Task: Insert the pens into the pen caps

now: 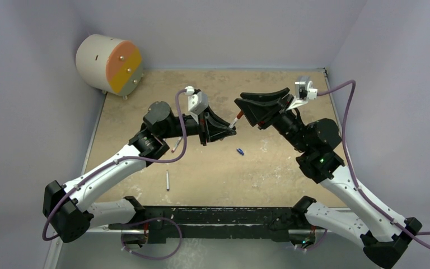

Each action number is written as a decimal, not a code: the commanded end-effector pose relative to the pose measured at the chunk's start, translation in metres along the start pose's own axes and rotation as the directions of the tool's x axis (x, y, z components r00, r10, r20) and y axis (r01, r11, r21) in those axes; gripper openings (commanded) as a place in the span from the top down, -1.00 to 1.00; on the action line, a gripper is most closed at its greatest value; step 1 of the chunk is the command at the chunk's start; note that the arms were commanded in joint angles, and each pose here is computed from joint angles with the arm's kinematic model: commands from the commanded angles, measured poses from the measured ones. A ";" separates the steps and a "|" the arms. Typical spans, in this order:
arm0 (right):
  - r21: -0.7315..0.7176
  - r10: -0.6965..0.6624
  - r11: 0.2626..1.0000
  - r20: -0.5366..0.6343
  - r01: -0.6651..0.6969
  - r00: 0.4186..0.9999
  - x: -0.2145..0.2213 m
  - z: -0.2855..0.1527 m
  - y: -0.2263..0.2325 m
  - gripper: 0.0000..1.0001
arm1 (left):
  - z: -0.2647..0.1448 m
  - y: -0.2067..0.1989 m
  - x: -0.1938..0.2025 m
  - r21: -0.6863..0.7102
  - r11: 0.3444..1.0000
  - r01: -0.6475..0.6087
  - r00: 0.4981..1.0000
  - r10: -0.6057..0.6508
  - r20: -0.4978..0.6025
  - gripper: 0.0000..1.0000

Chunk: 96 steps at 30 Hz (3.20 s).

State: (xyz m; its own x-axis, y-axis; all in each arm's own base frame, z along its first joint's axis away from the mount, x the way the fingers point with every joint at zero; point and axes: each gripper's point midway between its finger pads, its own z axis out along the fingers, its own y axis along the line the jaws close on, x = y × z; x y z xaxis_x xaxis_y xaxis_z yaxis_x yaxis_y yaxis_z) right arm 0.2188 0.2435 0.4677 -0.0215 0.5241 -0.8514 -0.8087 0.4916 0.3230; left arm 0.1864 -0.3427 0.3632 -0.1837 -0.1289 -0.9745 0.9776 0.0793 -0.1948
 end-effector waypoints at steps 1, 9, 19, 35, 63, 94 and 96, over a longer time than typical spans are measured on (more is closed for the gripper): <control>-0.012 -0.010 1.000 0.044 0.011 0.999 -0.015 0.001 0.006 0.17 | -0.001 -0.014 -0.037 0.026 0.995 -0.098 0.992 0.095 0.079 1.00; -0.002 0.001 1.000 0.023 -0.001 1.000 -0.007 0.001 0.002 0.17 | -0.003 -0.020 -0.047 0.039 0.993 -0.108 0.989 0.103 0.109 1.00; -0.002 0.025 1.000 -0.016 -0.025 1.000 0.012 0.004 -0.003 0.66 | -0.004 -0.024 -0.052 0.045 0.992 -0.117 0.986 0.110 0.128 1.00; 0.012 0.149 0.988 -0.330 -0.153 0.932 0.090 0.011 -0.008 1.00 | -0.003 -0.016 -0.082 -0.034 0.973 -0.230 0.955 0.232 0.184 1.00; 0.150 0.295 0.954 -0.619 -0.259 0.728 0.231 -0.070 -0.029 1.00 | 0.001 -0.012 -0.152 -0.132 0.936 -0.327 0.881 0.352 0.317 1.00; 0.578 -0.114 0.809 -0.022 0.106 0.993 -0.046 -0.100 -0.075 -0.15 | -0.069 0.107 0.053 -0.660 0.747 -0.080 0.981 -0.057 -0.183 1.00; 0.591 -0.090 0.796 -0.100 0.132 0.991 -0.023 -0.101 -0.083 -0.14 | -0.092 0.140 0.082 -0.787 0.601 -0.139 0.955 -0.128 -0.267 1.00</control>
State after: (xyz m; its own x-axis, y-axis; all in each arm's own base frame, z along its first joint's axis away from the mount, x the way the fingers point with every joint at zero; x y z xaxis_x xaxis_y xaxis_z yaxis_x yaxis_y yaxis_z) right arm 0.2133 0.1331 0.4474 0.0309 0.5070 -0.8614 -0.4293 0.7850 0.4466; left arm 0.2418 -0.3014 0.3034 -0.2307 -0.0088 -0.9730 0.8233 0.5312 -0.2000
